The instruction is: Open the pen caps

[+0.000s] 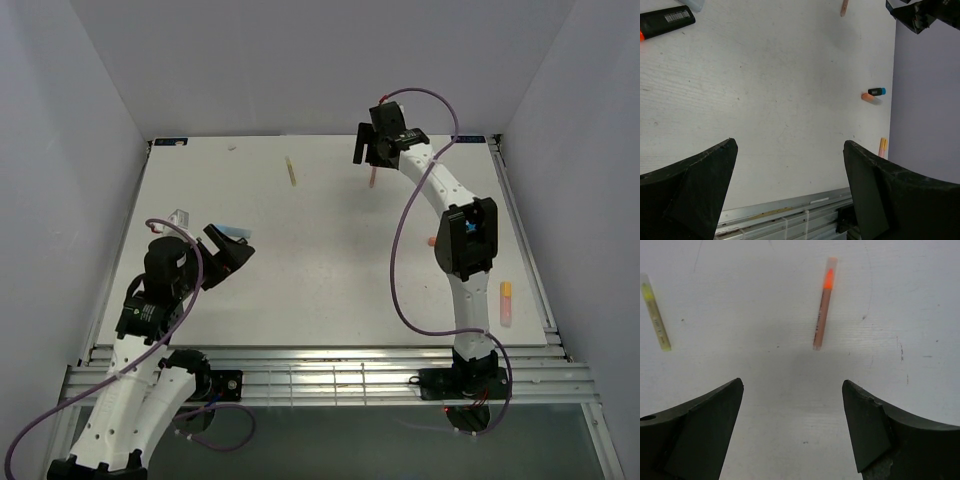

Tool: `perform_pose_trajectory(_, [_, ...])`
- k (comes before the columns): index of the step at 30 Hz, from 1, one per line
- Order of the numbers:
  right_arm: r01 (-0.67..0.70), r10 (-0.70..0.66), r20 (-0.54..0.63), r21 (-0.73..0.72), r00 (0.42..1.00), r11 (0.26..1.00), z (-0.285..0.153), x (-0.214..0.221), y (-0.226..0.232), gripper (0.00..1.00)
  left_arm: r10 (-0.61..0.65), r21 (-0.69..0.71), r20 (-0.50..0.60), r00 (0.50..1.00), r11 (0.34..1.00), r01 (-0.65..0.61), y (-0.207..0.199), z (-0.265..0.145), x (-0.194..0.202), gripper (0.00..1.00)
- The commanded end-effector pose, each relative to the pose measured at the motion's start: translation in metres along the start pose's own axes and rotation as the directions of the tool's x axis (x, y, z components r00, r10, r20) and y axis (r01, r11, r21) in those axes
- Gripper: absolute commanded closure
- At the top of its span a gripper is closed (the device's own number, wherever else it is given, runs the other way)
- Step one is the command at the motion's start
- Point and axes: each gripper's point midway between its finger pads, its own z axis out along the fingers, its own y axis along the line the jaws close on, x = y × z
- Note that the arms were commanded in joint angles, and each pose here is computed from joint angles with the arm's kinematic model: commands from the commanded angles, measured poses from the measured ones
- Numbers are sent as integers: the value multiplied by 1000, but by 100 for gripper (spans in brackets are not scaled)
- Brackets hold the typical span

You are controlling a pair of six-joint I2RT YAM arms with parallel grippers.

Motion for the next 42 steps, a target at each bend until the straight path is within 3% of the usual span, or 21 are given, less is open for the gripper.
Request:
perform_pose_trajectory(1, [32, -34, 42, 52, 999, 998, 23, -14, -11, 16, 1, 47, 8, 1000, 999, -1, -7, -2, 0, 2])
perform_pose_trajectory(2, [31, -34, 40, 53, 999, 998, 29, -13, -13, 22, 0, 42, 9, 1000, 999, 0, -5, -2, 1, 2])
perform_pose_trajectory(5, [43, -46, 39, 75, 998, 996, 50, -3, -17, 29, 2, 43, 19, 1000, 999, -3, -4, -3, 0, 2])
perform_pose_trajectory(22, [53, -52, -14, 103, 999, 993, 116, 41, -24, 40, 1, 68, 14, 1000, 998, -2, -6, -1, 3, 2])
perform_pose_trajectory(29, [52, -50, -27, 92, 998, 994, 128, 49, -23, 52, -2, 58, 8, 1000, 998, 1, 0, 1, 7, 2])
perform_pose_trajectory(36, [33, -26, -62, 118, 998, 992, 140, 65, -34, 53, 6, 59, 5, 1000, 998, -6, 1, 3, 9, 2])
perform_pose_trajectory(37, [29, -21, -65, 123, 998, 992, 141, 66, -37, 56, 7, 57, 5, 1000, 998, -7, 2, 3, 9, 2])
perform_pose_trajectory(42, [19, -10, -66, 130, 998, 991, 144, 62, -45, 92, 6, 50, -2, 1000, 999, -5, 4, 6, 11, 2])
